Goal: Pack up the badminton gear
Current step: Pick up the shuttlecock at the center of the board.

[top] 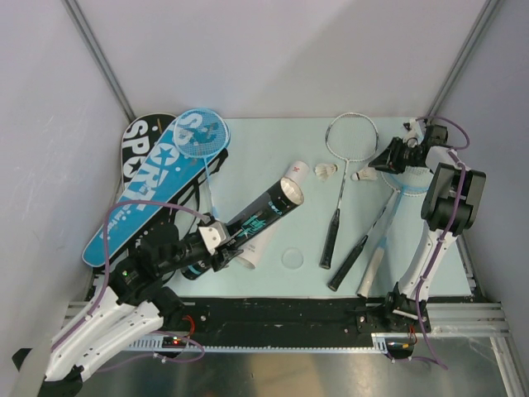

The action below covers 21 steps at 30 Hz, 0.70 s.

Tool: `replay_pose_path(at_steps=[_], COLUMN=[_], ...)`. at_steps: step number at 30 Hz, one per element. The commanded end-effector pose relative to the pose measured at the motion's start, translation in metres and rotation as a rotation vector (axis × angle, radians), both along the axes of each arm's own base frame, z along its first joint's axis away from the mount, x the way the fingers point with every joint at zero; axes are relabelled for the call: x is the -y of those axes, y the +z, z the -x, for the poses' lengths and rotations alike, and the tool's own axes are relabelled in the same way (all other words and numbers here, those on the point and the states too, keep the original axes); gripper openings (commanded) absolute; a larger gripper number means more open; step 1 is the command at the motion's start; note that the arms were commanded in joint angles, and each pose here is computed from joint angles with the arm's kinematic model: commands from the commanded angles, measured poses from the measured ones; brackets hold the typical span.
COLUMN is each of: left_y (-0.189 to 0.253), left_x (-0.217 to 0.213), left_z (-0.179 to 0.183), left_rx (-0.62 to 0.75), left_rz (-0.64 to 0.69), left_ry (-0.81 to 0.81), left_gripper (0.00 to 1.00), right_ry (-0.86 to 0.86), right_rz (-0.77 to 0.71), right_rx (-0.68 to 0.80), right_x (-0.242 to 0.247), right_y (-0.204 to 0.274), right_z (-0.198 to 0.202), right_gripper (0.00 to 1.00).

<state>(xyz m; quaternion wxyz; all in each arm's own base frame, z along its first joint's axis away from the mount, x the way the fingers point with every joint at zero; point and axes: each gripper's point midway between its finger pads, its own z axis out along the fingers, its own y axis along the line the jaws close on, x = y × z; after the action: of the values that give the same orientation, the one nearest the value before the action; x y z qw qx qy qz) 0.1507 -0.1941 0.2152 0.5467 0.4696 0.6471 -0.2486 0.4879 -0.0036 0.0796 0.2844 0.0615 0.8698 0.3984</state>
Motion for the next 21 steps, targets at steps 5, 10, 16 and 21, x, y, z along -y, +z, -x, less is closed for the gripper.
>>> replay_pose_path(at_steps=[5, 10, 16, 21], left_y=[0.023, 0.023, 0.023, 0.023], left_x=[0.004, 0.003, 0.004, 0.003], left_z=[-0.006, -0.006, -0.007, -0.007], left_rx=[0.064, 0.068, 0.066, 0.068], left_rz=[0.060, 0.061, 0.059, 0.058], left_ry=[0.007, 0.013, 0.012, 0.015], left_gripper=[0.39, 0.39, 0.39, 0.39], right_ry=[0.004, -0.002, 0.001, -0.007], right_rz=[0.008, 0.006, -0.004, -0.014], right_rx=[0.009, -0.011, 0.008, 0.024], right_x=[0.004, 0.007, 0.008, 0.009], right_y=[0.005, -0.007, -0.004, 0.004], right_z=[0.004, 0.007, 0.007, 0.007], right_gripper=[0.34, 0.33, 0.26, 0.12])
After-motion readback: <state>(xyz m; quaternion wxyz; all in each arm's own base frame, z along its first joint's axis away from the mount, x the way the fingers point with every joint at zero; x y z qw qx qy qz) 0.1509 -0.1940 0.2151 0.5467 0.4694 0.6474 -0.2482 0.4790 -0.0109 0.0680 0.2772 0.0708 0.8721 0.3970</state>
